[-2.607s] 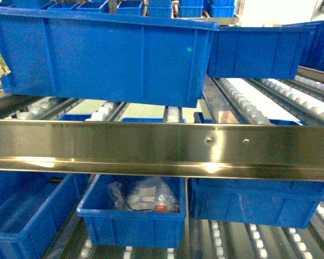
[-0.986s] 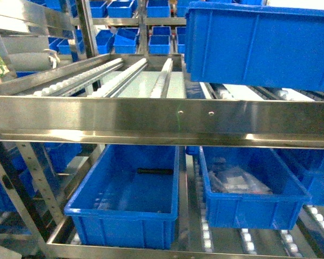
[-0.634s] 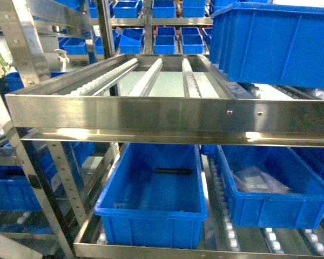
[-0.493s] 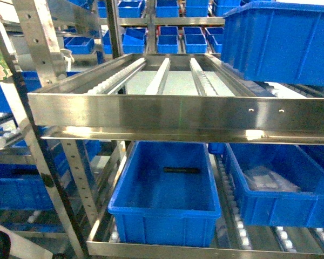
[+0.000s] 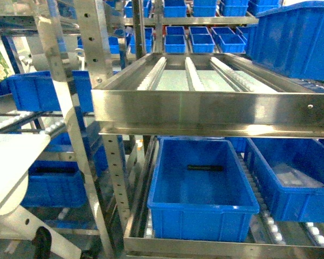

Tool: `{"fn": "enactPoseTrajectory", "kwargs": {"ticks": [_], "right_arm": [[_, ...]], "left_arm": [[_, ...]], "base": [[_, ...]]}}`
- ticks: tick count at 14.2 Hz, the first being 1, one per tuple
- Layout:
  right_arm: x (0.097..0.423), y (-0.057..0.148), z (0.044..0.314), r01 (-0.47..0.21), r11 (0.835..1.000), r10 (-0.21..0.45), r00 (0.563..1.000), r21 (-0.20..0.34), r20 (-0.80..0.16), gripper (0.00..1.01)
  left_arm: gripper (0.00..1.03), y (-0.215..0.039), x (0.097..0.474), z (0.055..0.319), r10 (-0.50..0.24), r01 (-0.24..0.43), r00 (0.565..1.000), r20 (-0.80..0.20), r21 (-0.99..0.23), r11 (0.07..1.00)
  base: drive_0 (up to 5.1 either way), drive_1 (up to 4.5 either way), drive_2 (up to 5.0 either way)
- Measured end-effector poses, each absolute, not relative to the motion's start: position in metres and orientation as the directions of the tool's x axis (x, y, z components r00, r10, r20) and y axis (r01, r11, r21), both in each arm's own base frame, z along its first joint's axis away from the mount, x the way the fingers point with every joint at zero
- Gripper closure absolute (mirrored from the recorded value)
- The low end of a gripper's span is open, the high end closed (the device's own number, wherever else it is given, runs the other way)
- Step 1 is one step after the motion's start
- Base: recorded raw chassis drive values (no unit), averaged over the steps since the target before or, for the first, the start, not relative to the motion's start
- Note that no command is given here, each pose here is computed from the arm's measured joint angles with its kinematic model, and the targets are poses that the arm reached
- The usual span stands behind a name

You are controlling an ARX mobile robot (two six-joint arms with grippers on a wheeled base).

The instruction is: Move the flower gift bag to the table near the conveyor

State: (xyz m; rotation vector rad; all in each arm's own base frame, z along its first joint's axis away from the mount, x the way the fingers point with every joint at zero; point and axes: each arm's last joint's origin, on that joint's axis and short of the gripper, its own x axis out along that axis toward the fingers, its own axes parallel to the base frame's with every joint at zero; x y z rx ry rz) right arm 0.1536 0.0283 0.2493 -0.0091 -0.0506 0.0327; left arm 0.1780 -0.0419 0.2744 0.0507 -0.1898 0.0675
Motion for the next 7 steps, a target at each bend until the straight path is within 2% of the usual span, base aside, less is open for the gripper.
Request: {"fn": "enactPoseTrajectory", "kwargs": {"ticks": [7], "right_arm": [[0.1541, 0.0284, 0.2487, -0.033, 0.999, 0.033, 0.998, -0.011, 0.046, 0.99]], "left_arm": [[1.01, -0.0419, 0.1780, 0.2744, 0.062, -0.072, 0.980, 0.190, 0.044, 0.996]], "base": [[-4.9, 1.50, 3.4]]}}
